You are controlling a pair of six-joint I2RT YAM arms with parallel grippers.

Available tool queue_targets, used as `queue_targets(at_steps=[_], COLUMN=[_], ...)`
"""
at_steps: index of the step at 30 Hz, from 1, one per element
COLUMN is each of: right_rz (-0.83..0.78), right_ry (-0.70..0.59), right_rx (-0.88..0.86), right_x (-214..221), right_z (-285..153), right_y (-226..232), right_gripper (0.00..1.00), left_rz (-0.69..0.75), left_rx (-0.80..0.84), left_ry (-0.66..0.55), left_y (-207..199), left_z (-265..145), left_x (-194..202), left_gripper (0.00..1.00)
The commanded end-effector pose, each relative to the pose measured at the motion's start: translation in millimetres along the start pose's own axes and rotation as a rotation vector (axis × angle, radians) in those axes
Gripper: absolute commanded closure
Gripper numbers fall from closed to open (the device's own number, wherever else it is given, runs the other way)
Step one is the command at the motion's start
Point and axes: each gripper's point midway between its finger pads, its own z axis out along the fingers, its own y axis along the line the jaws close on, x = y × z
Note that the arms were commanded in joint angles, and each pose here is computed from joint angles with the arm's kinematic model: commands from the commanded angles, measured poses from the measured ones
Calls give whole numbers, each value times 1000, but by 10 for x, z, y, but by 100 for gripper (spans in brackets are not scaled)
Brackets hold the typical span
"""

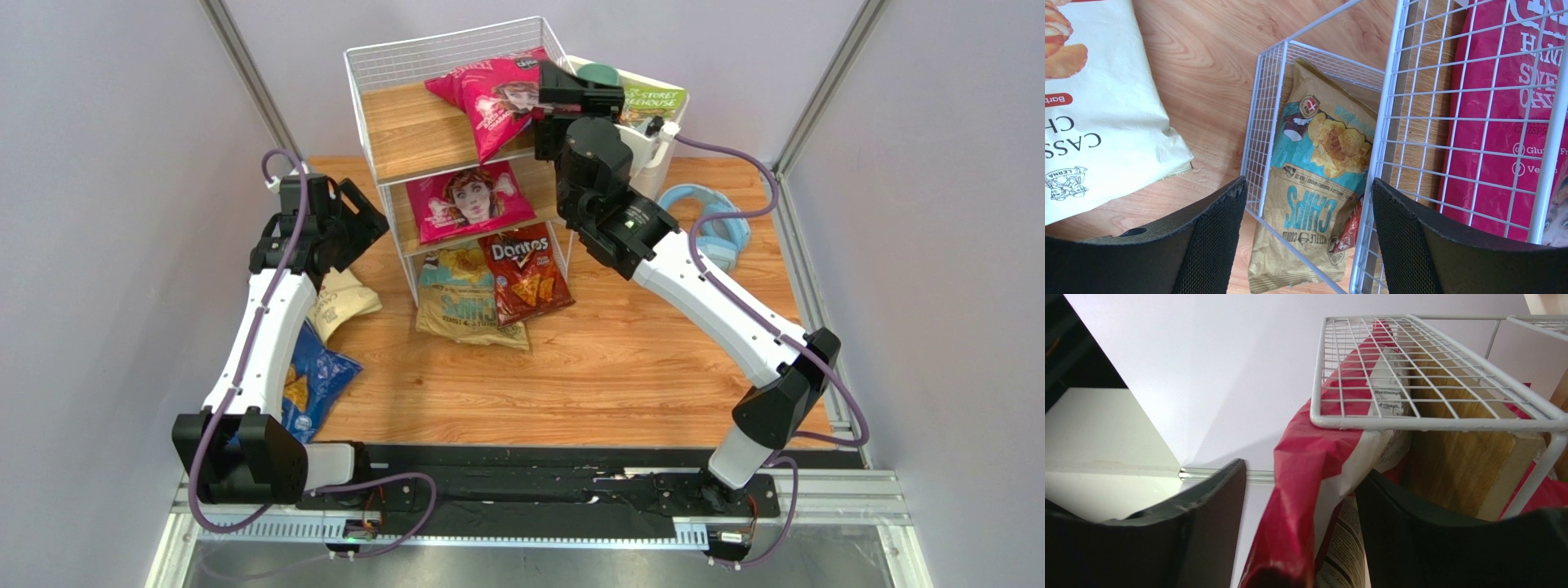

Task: Place and organize the chips bags onto the shelf
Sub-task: Place the potato chip on the shelf.

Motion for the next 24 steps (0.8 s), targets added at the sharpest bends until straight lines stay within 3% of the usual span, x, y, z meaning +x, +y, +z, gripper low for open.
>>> queue_targets(at_steps=[1, 6, 8, 14, 17, 18, 19, 24], right_rz=[75, 81, 69, 62, 67, 72, 78, 83], right_ry=[-24, 64, 74, 105, 119, 128, 128, 79], right_rx=[1, 40, 55, 25, 18, 23, 26, 20], right_x=[-277, -286, -310, -284, -251, -228, -226, -323], right_z=[-161, -311, -356, -313, -277, -262, -260, -247], right_y=[220, 86, -5, 6, 20, -6, -18, -44], right_gripper=[24, 27, 42, 50, 76, 93, 100, 100], left_rz=[28, 16, 14, 16, 14, 14, 17, 23], left_rx=[58, 60, 65, 71, 69, 68, 69, 65], left_ry=[42, 47, 55, 58, 65, 64, 63, 65], left_y=[-131, -113, -119, -127, -115, -111, -110, -94], left_z=[-118, -92, -83, -64, -55, -52, -59, -54], left_x=[106, 144, 161, 167, 189, 189, 190, 200], left_gripper=[21, 21, 21, 22, 22, 22, 22, 23])
